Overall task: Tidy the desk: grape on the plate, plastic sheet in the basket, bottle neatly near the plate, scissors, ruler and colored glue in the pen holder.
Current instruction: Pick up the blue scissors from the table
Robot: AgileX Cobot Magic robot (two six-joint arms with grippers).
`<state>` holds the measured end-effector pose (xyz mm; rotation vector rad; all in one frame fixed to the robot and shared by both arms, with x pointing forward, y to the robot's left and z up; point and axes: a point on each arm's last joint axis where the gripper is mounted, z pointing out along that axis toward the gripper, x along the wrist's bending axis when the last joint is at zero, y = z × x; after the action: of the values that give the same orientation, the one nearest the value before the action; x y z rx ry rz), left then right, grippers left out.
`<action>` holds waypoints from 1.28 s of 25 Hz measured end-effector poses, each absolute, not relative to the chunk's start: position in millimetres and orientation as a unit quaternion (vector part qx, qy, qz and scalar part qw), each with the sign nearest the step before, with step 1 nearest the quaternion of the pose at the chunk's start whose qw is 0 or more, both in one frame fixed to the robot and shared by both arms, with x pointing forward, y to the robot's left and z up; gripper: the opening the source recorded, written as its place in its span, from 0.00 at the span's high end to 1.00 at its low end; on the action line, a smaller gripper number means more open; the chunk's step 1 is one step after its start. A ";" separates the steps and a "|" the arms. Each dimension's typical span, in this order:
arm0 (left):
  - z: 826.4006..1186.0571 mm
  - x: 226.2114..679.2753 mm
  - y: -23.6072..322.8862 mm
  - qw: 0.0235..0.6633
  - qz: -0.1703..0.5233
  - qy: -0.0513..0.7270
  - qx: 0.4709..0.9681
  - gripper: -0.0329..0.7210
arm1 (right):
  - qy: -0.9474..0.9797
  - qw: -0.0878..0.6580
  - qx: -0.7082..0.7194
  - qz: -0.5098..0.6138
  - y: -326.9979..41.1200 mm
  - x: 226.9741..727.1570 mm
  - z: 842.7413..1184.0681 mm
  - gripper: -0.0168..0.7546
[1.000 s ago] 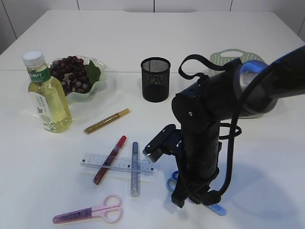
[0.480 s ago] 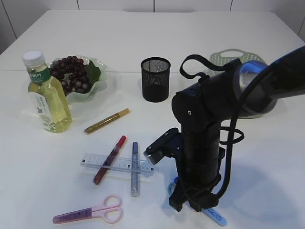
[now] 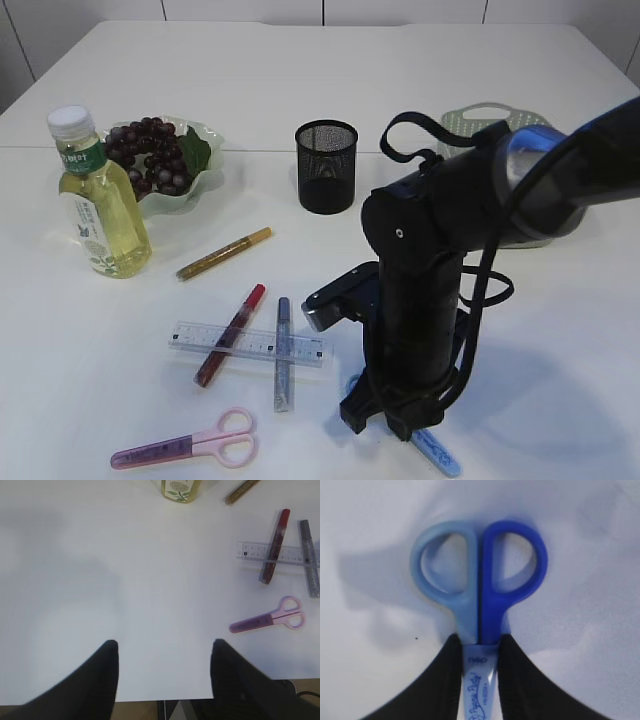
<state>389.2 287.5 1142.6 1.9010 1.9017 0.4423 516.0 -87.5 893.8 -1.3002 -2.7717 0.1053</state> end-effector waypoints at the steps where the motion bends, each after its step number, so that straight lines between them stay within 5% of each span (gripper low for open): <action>1: 1142.6 389.2 287.5 0.207 0.159 0.683 0.683 0.39 | -0.903 0.039 -0.427 0.030 -87.2 516.0 896.1 0.73; 17: 1142.6 389.2 287.5 0.207 0.159 0.683 0.683 0.40 | -0.903 0.021 -0.429 0.004 -91.1 511.8 915.8 0.73; 32: 1142.6 389.2 287.5 0.207 0.159 0.683 0.683 0.40 | -0.882 -0.138 -0.390 -0.227 -110.3 493.5 985.1 0.73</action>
<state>389.2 287.5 1142.6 1.9010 1.9017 0.4423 493.5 -110.3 985.1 -1.3460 -3.0426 -0.7834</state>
